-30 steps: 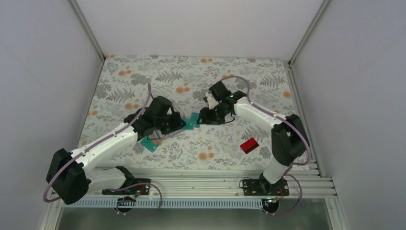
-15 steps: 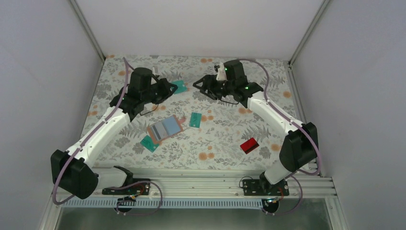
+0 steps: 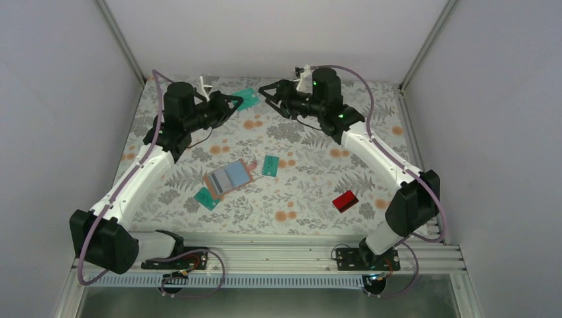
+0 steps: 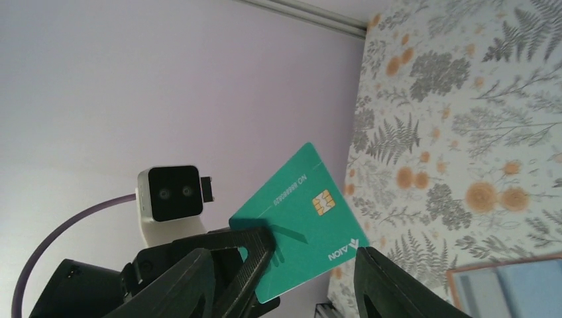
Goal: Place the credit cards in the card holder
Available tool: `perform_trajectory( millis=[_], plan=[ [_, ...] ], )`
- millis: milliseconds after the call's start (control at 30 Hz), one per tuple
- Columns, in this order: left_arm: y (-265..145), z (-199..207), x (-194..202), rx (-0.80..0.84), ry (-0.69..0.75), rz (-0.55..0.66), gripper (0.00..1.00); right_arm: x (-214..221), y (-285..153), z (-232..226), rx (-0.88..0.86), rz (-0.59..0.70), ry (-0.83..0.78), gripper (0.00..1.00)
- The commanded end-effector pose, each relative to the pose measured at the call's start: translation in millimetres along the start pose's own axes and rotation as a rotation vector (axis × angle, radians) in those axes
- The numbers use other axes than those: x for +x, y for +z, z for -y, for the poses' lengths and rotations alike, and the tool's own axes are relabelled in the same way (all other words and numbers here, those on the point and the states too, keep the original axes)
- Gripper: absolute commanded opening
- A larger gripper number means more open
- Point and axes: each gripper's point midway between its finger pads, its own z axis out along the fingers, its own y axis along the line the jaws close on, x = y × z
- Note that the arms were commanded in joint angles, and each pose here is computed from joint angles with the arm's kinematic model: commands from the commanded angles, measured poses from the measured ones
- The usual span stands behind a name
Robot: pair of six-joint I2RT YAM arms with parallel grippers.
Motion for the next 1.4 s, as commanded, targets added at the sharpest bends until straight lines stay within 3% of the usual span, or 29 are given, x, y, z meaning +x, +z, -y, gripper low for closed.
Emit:
perform_trajectory(
  millis=[0, 267, 567, 700, 933, 1067, 1167, 1367],
  plan=[
    [-8, 34, -13, 0.115, 0.018, 0.014, 0.02, 11, 15, -15, -0.044, -0.026, 0.025, 0.54],
    [-14, 44, -20, 0.158, 0.0, 0.024, 0.02, 25, 24, -21, -0.06, -0.045, 0.056, 0.52],
    [-20, 46, -15, 0.175, 0.005, 0.005, 0.02, 23, 36, -35, -0.114, -0.053, 0.038, 0.42],
    [-23, 48, -12, 0.184, 0.006, -0.006, 0.02, 22, 44, -38, -0.135, -0.075, 0.031, 0.34],
    [-24, 46, -10, 0.176, 0.004, -0.01, 0.02, 21, 48, -50, -0.186, -0.092, 0.022, 0.07],
    [-24, 42, -7, 0.157, 0.004, -0.02, 0.03, 18, 50, -56, -0.211, -0.091, 0.007, 0.04],
    [-28, 39, -7, 0.135, 0.02, -0.012, 0.11, 17, 50, -60, -0.224, -0.101, -0.022, 0.04],
    [-32, 33, -6, 0.096, 0.067, 0.003, 0.37, 8, 42, -68, -0.267, -0.109, -0.112, 0.04]
  ],
)
